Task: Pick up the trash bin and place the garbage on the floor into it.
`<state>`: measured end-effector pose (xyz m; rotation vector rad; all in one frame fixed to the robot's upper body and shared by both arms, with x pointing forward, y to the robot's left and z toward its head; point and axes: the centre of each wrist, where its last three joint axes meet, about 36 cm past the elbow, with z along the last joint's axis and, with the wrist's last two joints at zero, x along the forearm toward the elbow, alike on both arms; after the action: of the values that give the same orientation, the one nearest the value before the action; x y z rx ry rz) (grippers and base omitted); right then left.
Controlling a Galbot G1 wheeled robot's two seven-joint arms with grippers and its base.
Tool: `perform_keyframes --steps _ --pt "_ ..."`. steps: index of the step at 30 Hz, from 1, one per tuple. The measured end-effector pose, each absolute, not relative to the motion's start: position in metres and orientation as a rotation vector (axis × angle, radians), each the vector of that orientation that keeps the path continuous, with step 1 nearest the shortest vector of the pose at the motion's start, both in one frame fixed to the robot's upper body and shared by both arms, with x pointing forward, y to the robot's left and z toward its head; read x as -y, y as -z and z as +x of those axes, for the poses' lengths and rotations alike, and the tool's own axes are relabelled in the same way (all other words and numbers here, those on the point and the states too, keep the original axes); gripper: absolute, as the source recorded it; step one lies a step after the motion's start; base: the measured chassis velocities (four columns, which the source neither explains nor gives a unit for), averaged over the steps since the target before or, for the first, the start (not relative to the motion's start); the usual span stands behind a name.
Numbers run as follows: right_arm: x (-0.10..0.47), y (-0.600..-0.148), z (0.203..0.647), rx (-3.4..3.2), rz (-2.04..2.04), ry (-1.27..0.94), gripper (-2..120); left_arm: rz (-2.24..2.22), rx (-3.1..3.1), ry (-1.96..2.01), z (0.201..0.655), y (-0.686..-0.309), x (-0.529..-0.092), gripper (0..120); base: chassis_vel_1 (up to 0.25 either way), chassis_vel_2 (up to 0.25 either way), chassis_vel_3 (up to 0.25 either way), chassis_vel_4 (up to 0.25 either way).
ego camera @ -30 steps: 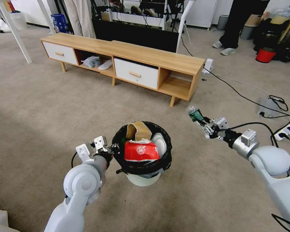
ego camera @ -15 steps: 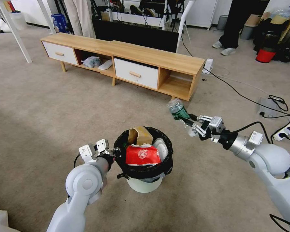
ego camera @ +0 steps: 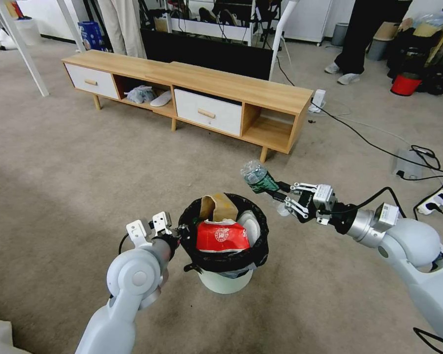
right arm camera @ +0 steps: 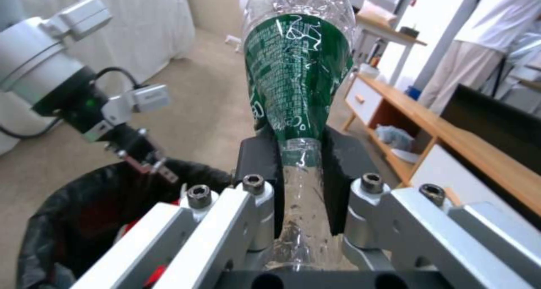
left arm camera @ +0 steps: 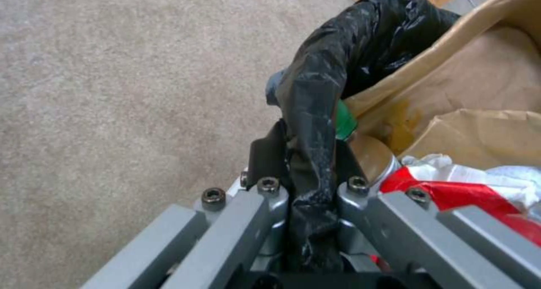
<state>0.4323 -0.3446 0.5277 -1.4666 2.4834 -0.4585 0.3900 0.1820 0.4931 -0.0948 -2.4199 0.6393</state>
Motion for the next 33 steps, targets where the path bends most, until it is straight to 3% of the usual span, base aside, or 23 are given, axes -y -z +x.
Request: perform_keyframes --steps 33 --pt "0.316 -0.503 0.448 -2.462 -1.702 0.417 12 -0.201 2.411 -0.603 0.383 -0.486 -0.150 4 0.000 0.000 0.000 0.000"
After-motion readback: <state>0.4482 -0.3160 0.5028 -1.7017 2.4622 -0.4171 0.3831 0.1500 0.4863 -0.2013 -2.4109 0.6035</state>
